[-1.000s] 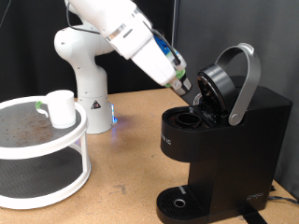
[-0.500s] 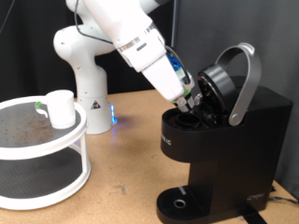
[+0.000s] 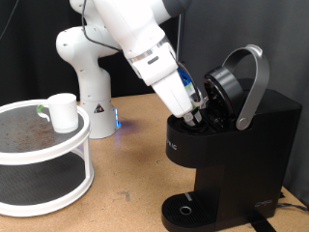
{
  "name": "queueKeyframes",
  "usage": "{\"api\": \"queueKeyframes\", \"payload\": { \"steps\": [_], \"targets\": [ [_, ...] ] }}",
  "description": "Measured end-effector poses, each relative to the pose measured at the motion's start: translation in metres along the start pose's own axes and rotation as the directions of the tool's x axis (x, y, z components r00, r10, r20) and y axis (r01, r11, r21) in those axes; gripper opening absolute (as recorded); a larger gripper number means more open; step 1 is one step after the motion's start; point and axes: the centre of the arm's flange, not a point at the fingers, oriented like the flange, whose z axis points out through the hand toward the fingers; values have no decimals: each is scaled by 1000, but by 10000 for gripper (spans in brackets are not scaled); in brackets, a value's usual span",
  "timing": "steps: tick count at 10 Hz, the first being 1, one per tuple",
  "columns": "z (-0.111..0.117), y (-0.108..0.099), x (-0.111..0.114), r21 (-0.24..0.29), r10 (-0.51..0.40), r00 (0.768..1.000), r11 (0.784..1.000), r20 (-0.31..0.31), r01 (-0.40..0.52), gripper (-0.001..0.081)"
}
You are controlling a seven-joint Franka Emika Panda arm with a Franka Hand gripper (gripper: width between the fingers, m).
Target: Make a cup of coffee with the keurig machine
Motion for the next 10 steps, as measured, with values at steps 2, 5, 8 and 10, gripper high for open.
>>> {"api": "queueKeyframes", "payload": {
  "steps": [2,5,8,10],
  "targets": [
    [4,0,1,-2,2,1000,1000,3,-2,461],
    [10,0,2,2,13,1000,1000,-2,-13,461],
    [16,1,2,18,10,1000,1000,-28,-9,587],
    [16,1,3,30,5,999,1000,-46,-4,740]
  ]
}}
